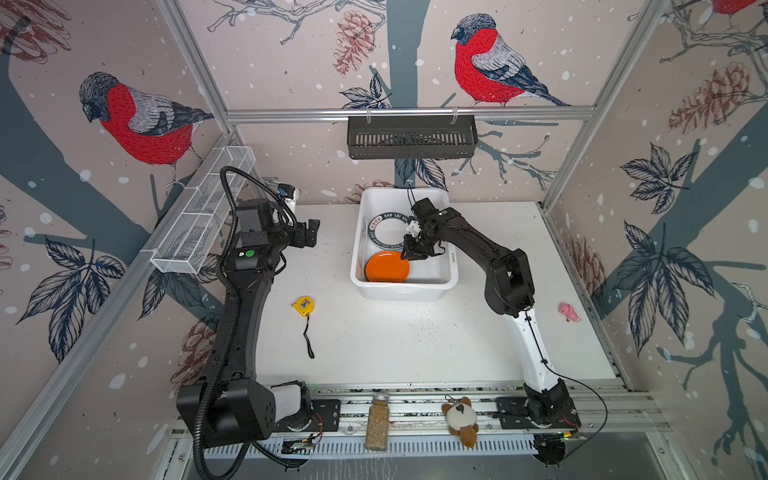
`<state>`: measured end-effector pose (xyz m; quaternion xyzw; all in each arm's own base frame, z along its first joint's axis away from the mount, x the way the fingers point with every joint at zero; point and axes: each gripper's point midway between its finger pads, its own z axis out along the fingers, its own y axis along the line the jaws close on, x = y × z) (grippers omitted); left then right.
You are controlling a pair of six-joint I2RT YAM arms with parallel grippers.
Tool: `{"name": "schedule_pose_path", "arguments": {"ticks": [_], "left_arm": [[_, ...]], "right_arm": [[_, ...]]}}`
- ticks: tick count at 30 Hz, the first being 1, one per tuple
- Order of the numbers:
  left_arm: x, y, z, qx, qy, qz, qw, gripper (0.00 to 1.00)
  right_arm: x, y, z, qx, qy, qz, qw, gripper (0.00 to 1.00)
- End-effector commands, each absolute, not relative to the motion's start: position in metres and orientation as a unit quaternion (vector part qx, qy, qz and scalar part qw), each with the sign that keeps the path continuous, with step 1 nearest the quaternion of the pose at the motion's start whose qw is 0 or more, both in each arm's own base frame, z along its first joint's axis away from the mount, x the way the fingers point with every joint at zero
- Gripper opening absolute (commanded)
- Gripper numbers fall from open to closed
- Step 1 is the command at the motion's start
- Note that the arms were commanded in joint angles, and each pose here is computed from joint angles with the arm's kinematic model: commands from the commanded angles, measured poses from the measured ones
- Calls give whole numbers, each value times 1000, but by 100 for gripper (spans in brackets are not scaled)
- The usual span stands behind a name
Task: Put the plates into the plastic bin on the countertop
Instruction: 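Press the orange plate flat and open the right gripper, then raise the right gripper out of the bin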
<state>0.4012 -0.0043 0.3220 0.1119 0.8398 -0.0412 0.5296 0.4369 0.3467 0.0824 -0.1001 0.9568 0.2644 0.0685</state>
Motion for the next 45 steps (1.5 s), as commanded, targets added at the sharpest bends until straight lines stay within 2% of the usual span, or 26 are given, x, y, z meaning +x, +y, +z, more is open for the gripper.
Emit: {"name": "schedule_pose_path", "arguments": {"ticks": [1,14,20,29,45], "left_arm": [[403,-7,330,119,830,-45,543,96],[400,-6,333,120,830,-37,543,96],[399,-5,333,120,830,-35,544,97],[400,-5,333,119,829,-35,545,96],[406,3,318,124,842,-11,525,97]], "right_arm": [[440,344,80,-96,959,258,71,31],[443,355,63,-94,956,270,63,23],[443,356,66,-96,956,270,66,23],[451,350,87,-90,956,264,94,32],[461,349,95,-110,956,238,134,39]]}}
